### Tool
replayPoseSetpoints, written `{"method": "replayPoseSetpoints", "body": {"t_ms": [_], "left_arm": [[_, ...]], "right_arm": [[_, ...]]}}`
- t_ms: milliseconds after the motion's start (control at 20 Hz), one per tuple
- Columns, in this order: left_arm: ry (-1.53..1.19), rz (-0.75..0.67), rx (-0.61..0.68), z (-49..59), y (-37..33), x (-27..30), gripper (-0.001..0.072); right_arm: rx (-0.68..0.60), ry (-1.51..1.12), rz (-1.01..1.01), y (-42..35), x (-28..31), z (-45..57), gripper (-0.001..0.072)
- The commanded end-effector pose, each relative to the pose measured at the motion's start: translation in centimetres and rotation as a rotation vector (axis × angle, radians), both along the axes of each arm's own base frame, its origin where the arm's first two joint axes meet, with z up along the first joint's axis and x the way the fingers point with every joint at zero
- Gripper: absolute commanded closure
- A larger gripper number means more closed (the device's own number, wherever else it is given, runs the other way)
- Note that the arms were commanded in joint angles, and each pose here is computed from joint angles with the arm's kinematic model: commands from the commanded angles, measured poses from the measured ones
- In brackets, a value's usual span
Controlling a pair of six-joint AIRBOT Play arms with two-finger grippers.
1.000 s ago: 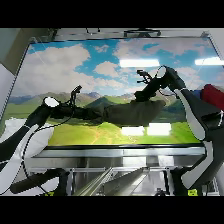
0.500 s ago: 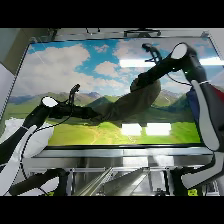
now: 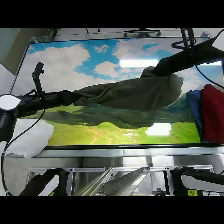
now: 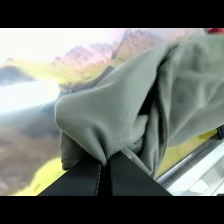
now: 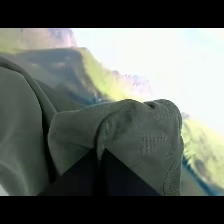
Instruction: Fold the shirts.
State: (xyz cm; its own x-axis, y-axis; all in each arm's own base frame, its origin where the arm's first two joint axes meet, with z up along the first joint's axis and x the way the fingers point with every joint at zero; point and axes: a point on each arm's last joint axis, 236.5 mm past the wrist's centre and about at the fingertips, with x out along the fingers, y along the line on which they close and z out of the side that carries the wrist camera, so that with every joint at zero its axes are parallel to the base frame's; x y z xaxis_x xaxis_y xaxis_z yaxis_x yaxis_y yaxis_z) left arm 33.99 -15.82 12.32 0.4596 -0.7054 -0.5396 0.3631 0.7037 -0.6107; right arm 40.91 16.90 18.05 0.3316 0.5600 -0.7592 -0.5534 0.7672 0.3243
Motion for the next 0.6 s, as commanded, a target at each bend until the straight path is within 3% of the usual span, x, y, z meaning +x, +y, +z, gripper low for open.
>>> {"method": "replayPoseSetpoints", "body": {"t_ms": [0,250,550], "left_arm": [[0.05,-0.001,0.005,-2.3,-0.4,-2.1,0.069],[0.27,0.004,-0.003,-9.9,-0.7,-4.2,0.069],[0.399,-0.025,0.039,-16.0,-2.7,-6.1,0.069]], "right_arm": [[0.02,0.101,0.036,1.6,-2.1,-2.9,0.069],[0.087,0.105,0.053,3.1,-2.5,-2.1,0.069],[-0.021,0.2,0.073,2.4,-4.0,-9.0,0.069]]}}
